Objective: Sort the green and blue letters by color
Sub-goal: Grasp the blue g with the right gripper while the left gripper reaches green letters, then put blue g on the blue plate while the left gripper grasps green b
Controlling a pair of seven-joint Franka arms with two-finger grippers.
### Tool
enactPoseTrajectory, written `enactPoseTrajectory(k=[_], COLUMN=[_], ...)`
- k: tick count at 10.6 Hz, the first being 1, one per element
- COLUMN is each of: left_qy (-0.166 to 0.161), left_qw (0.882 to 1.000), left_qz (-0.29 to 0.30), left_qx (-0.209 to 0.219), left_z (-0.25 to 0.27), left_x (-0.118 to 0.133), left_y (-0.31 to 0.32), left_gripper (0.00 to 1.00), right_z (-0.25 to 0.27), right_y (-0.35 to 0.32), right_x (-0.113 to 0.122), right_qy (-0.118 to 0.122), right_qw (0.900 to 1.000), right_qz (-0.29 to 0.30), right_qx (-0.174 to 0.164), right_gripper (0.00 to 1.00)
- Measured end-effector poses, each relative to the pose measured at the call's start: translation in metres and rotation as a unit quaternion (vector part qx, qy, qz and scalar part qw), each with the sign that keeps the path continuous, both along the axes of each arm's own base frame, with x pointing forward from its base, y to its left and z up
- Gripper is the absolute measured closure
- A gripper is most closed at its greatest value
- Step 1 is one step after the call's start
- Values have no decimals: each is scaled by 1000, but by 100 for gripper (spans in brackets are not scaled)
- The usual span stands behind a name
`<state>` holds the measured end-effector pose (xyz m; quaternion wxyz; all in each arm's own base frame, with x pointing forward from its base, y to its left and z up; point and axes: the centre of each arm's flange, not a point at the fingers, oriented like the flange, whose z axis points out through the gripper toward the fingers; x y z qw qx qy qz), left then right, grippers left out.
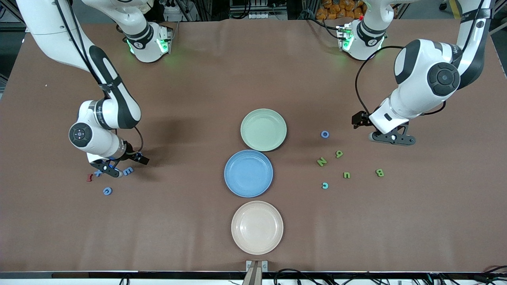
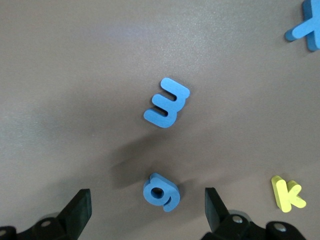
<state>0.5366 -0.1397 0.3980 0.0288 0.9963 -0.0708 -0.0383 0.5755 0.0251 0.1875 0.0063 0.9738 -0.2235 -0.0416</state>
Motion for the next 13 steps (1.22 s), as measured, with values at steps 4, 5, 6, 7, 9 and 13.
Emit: enactPoseTrajectory(k=[4,5,6,7,9,13], left_qy=[1,1,1,-1,-6,-5], left_qw=[1000,1000,1000,1000,1000,1000], left_qz=[0,0,0,0,1,-6], left_qx=[-1,-1,-1,-1,-2,-4], left_z=[-5,-5,-5,-4,-2,-16], left_x=[1,1,1,1,3,5], left_y=[0,0,0,0,0,-6], left_gripper=[0,0,0,0,0,0], right_z=[-5,-7,-8,-8,-10,-13], right_y=[-3,-3,-4,-4,-4,-8], right_x=[-4,-6,-7,-7,-9,-11], right_qy=[-11,-10,-9,-9,-13,-22], right_qw=[1000,1000,1000,1000,1000,1000], right_qz=[-2,-3,-3,-1,0,14], right_qx=[0,0,0,0,0,1], right_gripper=[21,22,34,42,44,62])
